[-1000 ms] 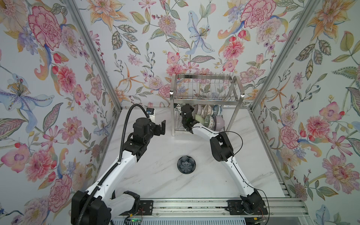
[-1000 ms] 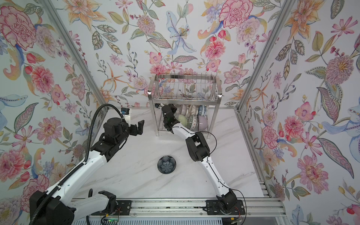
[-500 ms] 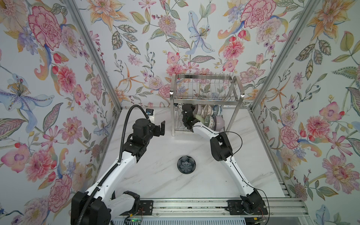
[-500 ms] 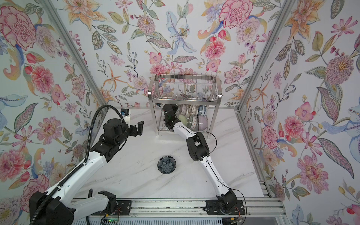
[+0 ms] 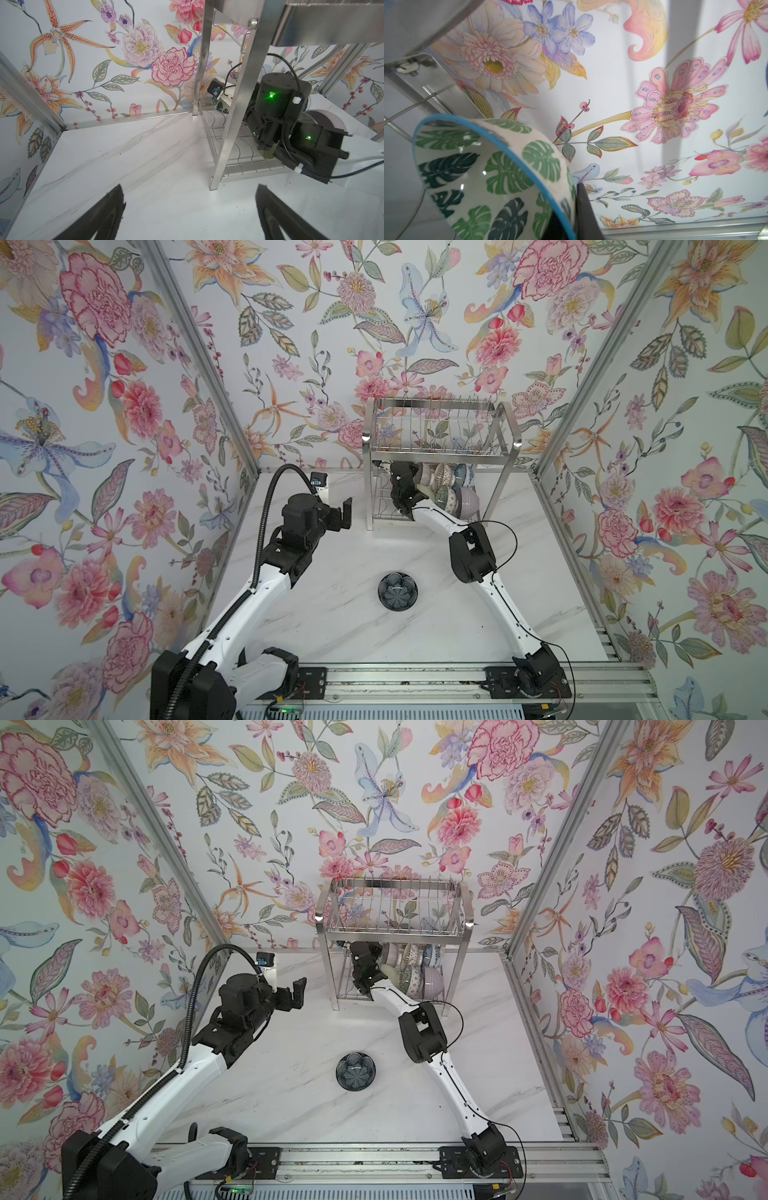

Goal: Load the bowls into the dish rack

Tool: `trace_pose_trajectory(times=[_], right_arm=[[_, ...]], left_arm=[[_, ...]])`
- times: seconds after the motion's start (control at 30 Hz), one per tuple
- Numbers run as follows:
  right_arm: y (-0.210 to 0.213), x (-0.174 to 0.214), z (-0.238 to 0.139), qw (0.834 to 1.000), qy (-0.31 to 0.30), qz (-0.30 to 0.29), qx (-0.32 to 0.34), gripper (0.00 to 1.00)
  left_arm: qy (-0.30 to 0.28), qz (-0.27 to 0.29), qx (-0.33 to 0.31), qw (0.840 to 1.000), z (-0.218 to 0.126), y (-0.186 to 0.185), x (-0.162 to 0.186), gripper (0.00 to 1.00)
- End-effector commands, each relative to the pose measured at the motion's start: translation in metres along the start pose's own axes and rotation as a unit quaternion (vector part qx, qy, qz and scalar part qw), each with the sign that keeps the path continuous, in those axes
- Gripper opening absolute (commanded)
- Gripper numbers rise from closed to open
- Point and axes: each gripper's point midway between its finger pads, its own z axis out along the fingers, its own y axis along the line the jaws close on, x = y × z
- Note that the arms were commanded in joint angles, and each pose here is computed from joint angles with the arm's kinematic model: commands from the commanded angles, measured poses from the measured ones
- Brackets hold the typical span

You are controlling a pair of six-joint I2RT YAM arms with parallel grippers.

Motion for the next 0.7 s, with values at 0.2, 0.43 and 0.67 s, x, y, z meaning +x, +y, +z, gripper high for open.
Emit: trace_pose_trajectory(times=[0.2, 0.43, 0.67], right_arm=[[0.0117, -0.0044, -0.0003, 1.000, -0.007, -0.008, -0.009, 0.06], [0.0096, -0.0087, -0.0023, 1.000, -0.012, -0.008, -0.008, 0.18], [0.0115, -0.0109, -0.0039, 1.000, -0.015, -0.008, -0.010, 0.18]], left_arm=[[-0.011, -0.009, 0.006, 1.000, -0.0030, 0.0014, -0.0021, 0.99], [-0.010, -0.010, 0.005, 1.000, -0.0025, 0.0026, -0.0003, 0.99], [-0.011, -0.011, 0.005, 1.000, -0.0031, 0.0042, 0.0004, 0.99]])
